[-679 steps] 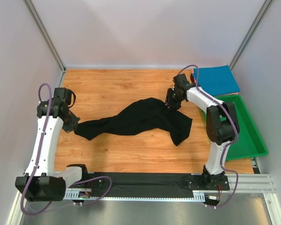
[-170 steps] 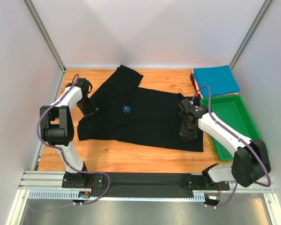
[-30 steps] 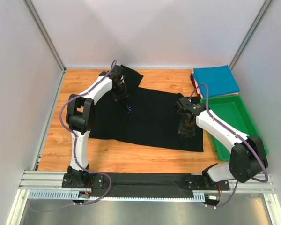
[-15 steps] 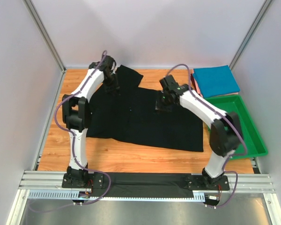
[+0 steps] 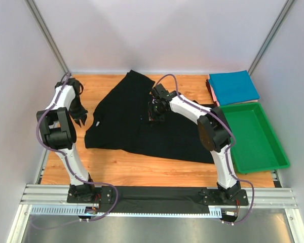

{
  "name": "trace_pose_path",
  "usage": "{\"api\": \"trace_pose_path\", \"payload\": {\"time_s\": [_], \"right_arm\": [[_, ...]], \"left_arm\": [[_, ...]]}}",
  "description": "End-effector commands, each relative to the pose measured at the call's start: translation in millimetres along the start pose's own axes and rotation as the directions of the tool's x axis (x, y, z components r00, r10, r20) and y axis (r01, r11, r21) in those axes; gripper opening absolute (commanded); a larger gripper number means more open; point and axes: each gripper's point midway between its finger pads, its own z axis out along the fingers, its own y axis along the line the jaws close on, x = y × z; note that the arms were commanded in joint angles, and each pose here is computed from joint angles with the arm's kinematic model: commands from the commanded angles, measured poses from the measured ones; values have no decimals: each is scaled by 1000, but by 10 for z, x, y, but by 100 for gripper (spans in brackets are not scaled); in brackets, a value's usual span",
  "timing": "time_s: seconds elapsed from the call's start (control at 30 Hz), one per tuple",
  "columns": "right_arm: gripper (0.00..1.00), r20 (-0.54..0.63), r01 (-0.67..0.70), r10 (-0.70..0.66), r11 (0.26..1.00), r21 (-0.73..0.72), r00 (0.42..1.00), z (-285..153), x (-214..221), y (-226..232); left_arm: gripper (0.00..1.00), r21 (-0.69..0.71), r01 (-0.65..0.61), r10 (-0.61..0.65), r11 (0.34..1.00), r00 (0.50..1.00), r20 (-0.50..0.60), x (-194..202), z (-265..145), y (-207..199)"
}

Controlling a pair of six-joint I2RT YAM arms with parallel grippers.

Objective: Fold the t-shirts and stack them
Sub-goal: Fold the tshirt

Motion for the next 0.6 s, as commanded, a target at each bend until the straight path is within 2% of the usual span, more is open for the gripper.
{"api": "trace_pose_path", "payload": {"time_s": [0.0,0.07,0.23,0.33,0.43,0.57], "right_arm": [[29,-50,30,-30,1000,4,998,-154,222,-24],[29,-70,30,-26,998,60,997,-265,307,-128],[27,-114,16,0,990,140,994,-416,663,-411],[26,-127,-4,24,988,154,992,-409,861,-542],[25,-122,0,21,986,167,992,-387,917,-616],[25,-128,12,21,967,256,992,-379,1052,-883]], "left_arm": [[30,-85,25,-26,996,1000,-11,108,19,177],[32,-89,20,-22,996,1000,-15,178,100,197],[35,39,14,-13,999,999,-31,304,237,4],[35,-39,-2,-1,999,996,-89,404,380,109],[35,-77,-19,12,997,995,-98,437,479,163],[33,-138,-25,10,990,993,-115,480,524,256]]}}
